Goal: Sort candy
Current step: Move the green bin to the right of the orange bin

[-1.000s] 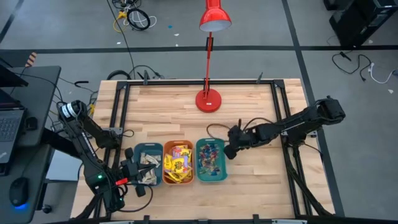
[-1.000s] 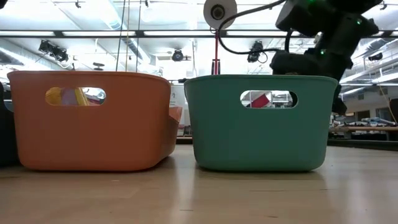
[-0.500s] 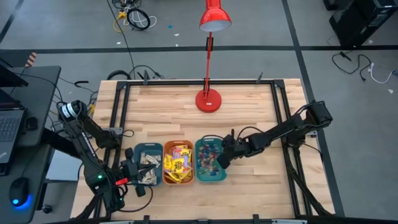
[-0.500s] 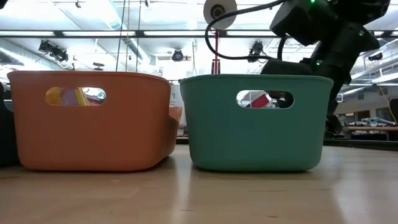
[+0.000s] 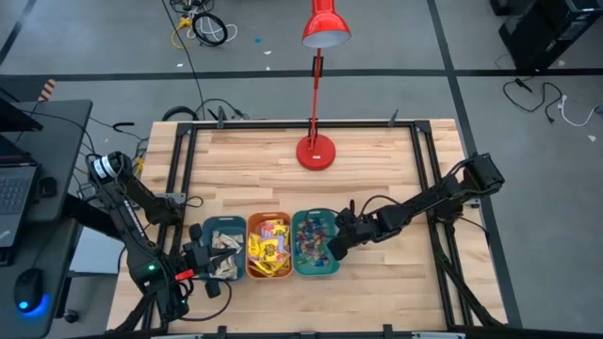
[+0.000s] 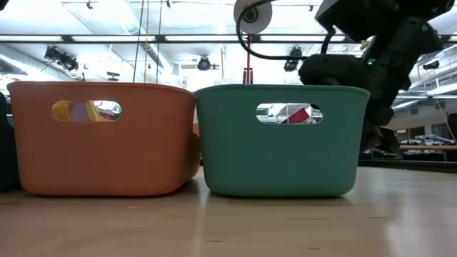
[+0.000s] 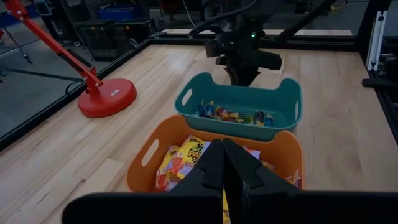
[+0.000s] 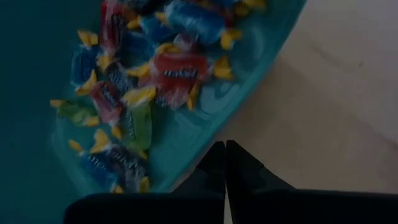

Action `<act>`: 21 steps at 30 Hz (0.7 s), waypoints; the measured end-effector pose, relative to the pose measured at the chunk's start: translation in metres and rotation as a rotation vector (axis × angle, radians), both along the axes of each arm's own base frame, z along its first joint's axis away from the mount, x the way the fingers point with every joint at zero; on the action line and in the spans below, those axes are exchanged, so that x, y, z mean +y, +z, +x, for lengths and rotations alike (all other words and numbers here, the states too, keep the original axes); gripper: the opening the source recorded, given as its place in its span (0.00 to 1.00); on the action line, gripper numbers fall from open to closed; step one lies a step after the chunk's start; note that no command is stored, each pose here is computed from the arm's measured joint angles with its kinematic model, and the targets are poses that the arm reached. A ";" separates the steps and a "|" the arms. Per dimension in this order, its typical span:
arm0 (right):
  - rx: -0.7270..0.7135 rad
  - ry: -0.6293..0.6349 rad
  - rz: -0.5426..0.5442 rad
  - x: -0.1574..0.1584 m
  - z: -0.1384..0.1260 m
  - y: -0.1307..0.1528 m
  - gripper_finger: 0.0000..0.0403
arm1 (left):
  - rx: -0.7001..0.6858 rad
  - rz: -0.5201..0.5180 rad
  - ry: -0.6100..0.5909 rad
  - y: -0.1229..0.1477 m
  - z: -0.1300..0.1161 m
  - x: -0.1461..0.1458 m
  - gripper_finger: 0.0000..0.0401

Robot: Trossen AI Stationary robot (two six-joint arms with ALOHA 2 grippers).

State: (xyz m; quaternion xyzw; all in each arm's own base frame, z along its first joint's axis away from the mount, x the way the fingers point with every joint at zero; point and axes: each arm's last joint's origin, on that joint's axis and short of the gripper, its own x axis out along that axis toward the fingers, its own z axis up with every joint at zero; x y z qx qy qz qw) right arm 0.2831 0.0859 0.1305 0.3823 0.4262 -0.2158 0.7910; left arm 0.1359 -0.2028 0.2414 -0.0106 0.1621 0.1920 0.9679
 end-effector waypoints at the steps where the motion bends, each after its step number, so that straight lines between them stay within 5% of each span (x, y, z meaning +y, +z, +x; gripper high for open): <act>1: 0.001 0.002 0.005 0.002 -0.001 0.000 0.00 | 0.001 -0.001 0.000 0.000 0.000 0.000 0.00; 14: 0.071 0.043 0.036 0.016 -0.013 0.001 0.00 | 0.022 -0.012 -0.006 -0.001 0.000 0.000 0.00; 21: -0.013 0.096 -0.029 0.026 -0.032 0.035 0.00 | 0.054 -0.034 -0.014 -0.002 0.000 -0.001 0.00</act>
